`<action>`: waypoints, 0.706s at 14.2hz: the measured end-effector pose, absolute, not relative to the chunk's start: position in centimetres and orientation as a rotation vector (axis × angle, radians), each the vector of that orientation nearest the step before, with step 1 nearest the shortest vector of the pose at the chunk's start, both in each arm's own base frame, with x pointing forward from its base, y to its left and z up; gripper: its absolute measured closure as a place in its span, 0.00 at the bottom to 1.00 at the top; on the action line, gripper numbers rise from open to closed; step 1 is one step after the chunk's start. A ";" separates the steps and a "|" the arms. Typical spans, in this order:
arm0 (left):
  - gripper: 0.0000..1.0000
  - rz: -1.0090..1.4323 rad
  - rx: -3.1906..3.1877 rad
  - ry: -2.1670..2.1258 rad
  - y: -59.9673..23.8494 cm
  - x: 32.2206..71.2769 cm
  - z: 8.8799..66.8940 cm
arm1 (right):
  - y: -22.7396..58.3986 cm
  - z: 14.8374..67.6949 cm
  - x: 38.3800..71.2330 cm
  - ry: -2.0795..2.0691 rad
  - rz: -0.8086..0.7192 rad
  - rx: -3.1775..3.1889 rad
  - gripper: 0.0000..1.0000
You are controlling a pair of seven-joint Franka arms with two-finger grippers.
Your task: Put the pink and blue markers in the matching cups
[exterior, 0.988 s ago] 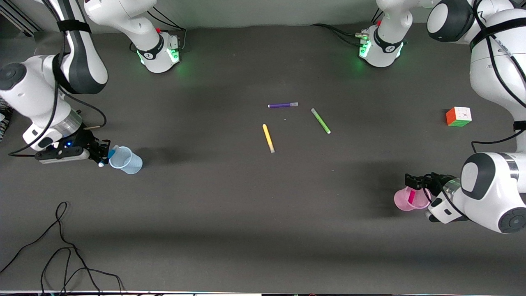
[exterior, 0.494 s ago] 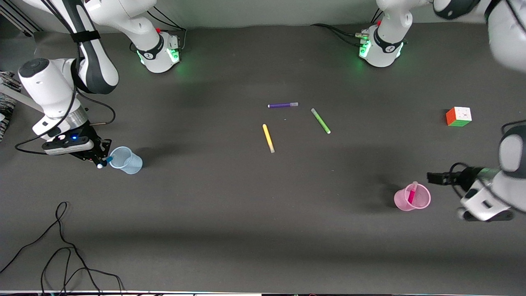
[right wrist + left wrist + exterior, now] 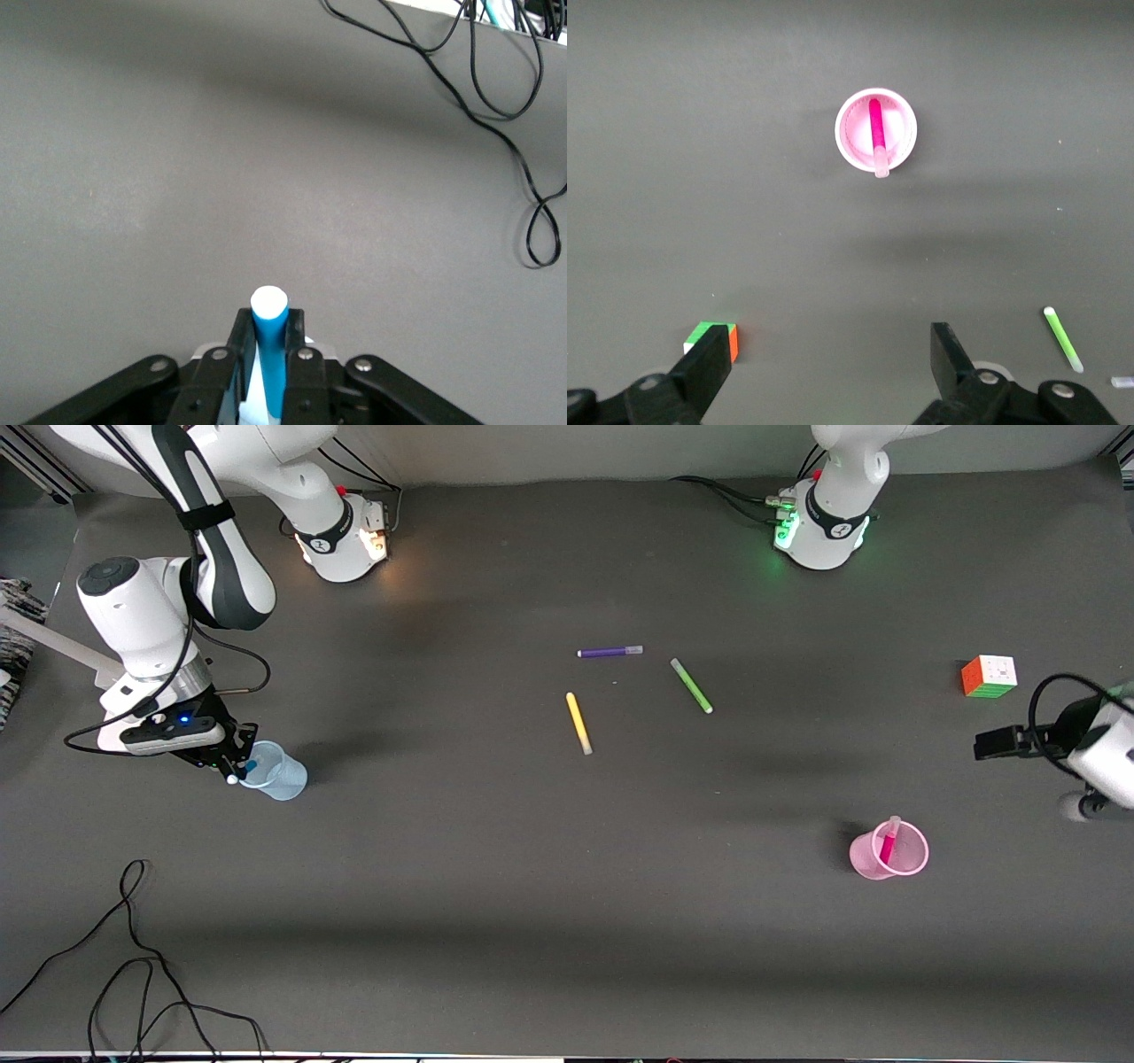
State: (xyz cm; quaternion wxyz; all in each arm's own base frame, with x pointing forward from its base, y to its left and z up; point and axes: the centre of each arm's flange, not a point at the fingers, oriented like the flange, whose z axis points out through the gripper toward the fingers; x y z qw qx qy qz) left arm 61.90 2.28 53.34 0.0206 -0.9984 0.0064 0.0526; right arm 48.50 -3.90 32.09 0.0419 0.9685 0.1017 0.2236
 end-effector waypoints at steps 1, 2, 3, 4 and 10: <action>0.00 0.133 -3.090 0.024 2.0 61.1 53.8 | -3.9 32.0 48.5 0.311 0.683 2.965 0.68; 0.00 0.110 -3.084 0.029 1.7 60.2 54.3 | -3.9 32.0 48.5 0.311 0.682 2.965 0.57; 0.00 0.099 -3.081 0.034 1.4 59.4 54.8 | -3.9 32.0 48.5 0.311 0.679 2.966 0.48; 0.00 0.090 -3.082 0.047 0.9 58.7 55.3 | -3.9 32.0 48.5 0.309 0.669 2.970 0.36; 0.00 0.039 -3.078 0.106 -2.1 55.8 59.0 | -3.3 38.4 52.1 0.230 0.364 3.087 0.00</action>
